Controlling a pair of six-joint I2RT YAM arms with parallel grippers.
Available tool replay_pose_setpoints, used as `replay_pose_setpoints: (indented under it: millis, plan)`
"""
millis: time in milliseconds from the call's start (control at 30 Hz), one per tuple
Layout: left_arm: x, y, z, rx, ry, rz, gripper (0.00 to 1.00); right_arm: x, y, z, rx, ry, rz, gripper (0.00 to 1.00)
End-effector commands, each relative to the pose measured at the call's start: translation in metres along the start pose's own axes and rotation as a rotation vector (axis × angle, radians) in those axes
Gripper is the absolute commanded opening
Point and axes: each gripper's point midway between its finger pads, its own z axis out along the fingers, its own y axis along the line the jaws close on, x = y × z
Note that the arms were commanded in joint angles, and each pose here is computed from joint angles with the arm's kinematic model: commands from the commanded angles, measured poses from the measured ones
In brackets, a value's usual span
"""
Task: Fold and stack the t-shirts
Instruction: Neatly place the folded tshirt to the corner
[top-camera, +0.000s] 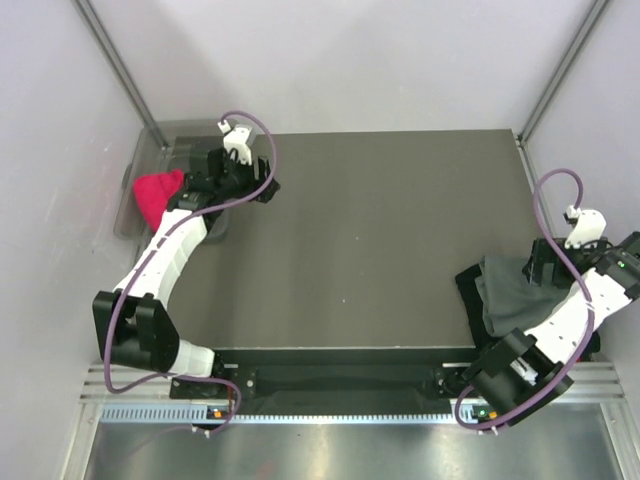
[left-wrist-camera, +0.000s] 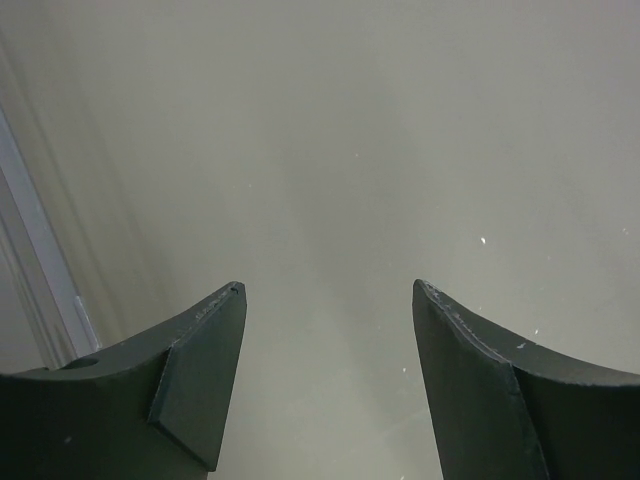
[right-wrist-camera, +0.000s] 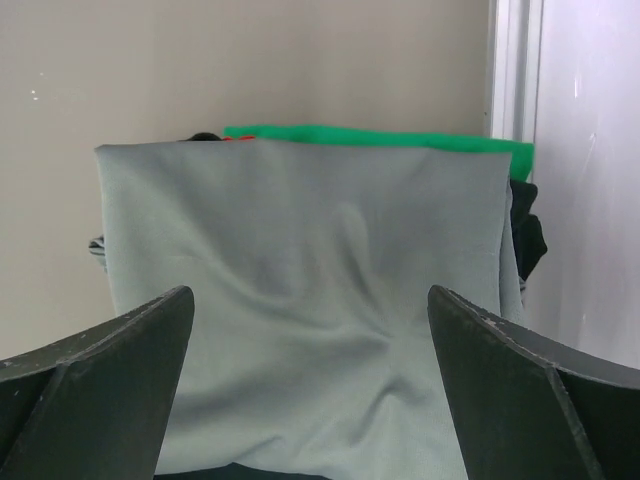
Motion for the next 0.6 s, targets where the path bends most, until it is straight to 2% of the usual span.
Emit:
replay_pose_setpoints:
  millis: [0, 367, 467, 567]
  plan:
    - [-0.017, -0.005, -0.016, -0.003, -0.071, 0.054, 0.72, 0.005, -0.007, 0.004, 0.012, 0.014, 0.011, 1.0]
    - [-0.008, 0.0, -0.015, -0.021, -0.062, 0.051, 0.72, 0.047, -0.036, 0.012, 0.062, 0.11, 0.089, 1.0]
    - [-0.008, 0.0, -0.016, -0.024, -0.065, 0.054, 0.72, 0.04, -0.034, 0.01, 0.049, 0.09, 0.052, 1.0]
    - [-0.008, 0.001, -0.016, -0.03, -0.068, 0.054, 0.73, 0.017, -0.021, 0.0, 0.003, 0.018, -0.011, 1.0]
